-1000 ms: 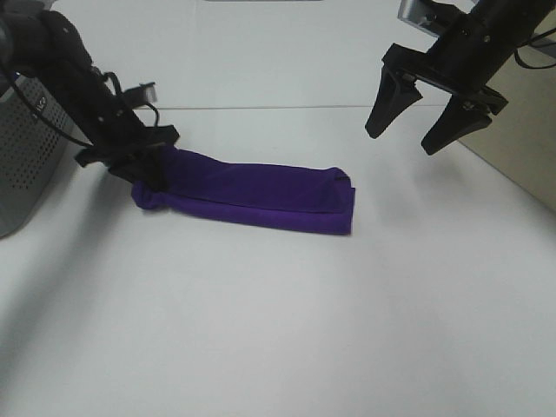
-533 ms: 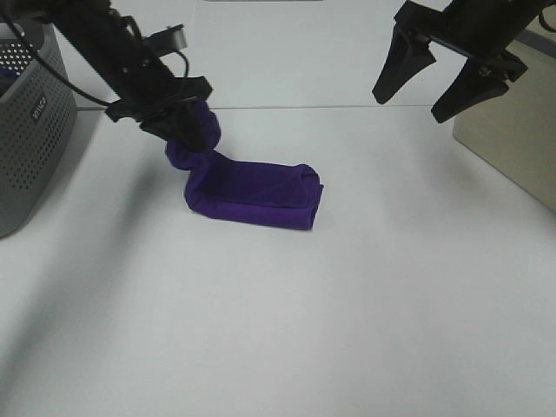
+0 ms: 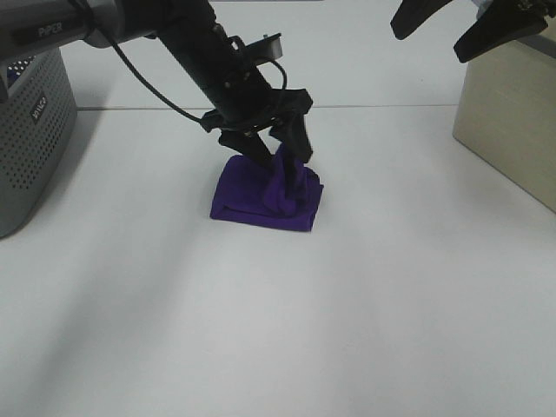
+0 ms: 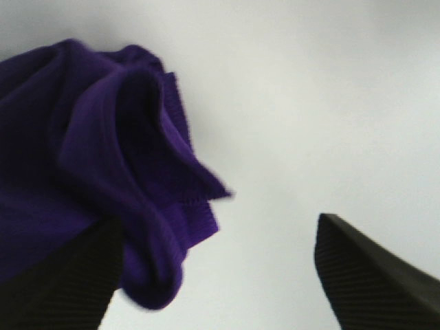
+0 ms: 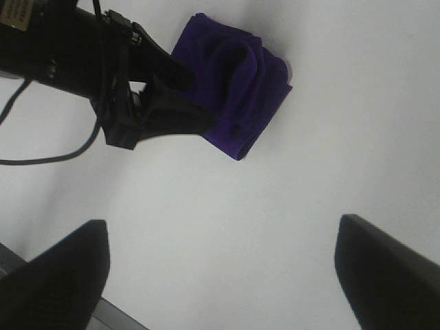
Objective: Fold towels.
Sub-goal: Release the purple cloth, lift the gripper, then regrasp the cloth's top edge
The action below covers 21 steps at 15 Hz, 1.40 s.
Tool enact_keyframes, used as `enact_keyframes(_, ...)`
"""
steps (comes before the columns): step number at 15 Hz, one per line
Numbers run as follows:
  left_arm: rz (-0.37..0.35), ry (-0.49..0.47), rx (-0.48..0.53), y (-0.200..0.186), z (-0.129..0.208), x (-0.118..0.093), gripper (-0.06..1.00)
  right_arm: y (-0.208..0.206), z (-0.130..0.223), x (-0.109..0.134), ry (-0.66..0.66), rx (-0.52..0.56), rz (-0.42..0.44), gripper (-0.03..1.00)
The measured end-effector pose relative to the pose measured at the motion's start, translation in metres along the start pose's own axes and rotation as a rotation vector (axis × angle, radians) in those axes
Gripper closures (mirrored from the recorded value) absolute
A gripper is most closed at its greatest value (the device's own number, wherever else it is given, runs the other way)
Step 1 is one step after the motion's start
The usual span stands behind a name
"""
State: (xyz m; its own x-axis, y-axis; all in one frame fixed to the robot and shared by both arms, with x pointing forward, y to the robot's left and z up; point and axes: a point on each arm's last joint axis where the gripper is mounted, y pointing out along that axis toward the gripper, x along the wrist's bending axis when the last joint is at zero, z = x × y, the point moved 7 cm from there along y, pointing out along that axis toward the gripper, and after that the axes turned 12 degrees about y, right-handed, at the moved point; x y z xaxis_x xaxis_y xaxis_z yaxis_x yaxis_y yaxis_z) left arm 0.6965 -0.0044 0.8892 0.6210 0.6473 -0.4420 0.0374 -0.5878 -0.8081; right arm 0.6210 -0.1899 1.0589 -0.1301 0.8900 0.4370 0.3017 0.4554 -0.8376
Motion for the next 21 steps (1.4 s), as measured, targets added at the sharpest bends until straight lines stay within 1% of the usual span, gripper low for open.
enact_keyframes(1, 0.036, -0.004, -0.01, 0.003, -0.002, -0.01, 0.16, -0.004, 0.0, 0.002, -0.002, -0.009, -0.003, 0.1)
enact_keyframes(3, 0.066, -0.004, -0.019, 0.003, -0.004, -0.02, 0.14, -0.011, 0.001, 0.005, -0.008, -0.025, -0.005, 0.1)
enact_keyframes(6, 0.077, 0.015, -0.002, -0.012, -0.003, -0.023, 0.14, -0.018, 0.002, 0.009, -0.008, -0.041, -0.009, 0.1)
enact_keyframes(7, 0.067, 0.024, -0.003, -0.018, -0.003, -0.021, 0.14, -0.019, 0.002, 0.009, -0.005, -0.044, -0.009, 0.1)
enact_keyframes(9, 0.001, 0.037, 0.005, -0.029, -0.002, -0.008, 0.14, -0.02, 0.002, 0.011, -0.003, -0.047, -0.014, 0.1)
enact_keyframes(12, -0.065, 0.008, 0.017, -0.033, 0.001, 0.014, 0.15, -0.02, 0.002, 0.012, 0.0, -0.047, -0.024, 0.1)
enact_keyframes(14, -0.082, 0.0, -0.012, -0.025, -0.002, 0.021, 0.15, -0.02, 0.002, 0.012, 0.001, -0.047, -0.027, 0.1)
enact_keyframes(18, -0.089, -0.03, -0.006, -0.004, 0.003, 0.035, 0.16, -0.02, 0.002, 0.013, 0.002, -0.047, -0.028, 0.1)
enact_keyframes(21, -0.095, -0.041, -0.01, 0.004, 0.004, 0.041, 0.16, -0.02, 0.002, 0.013, 0.002, -0.047, -0.03, 0.1)
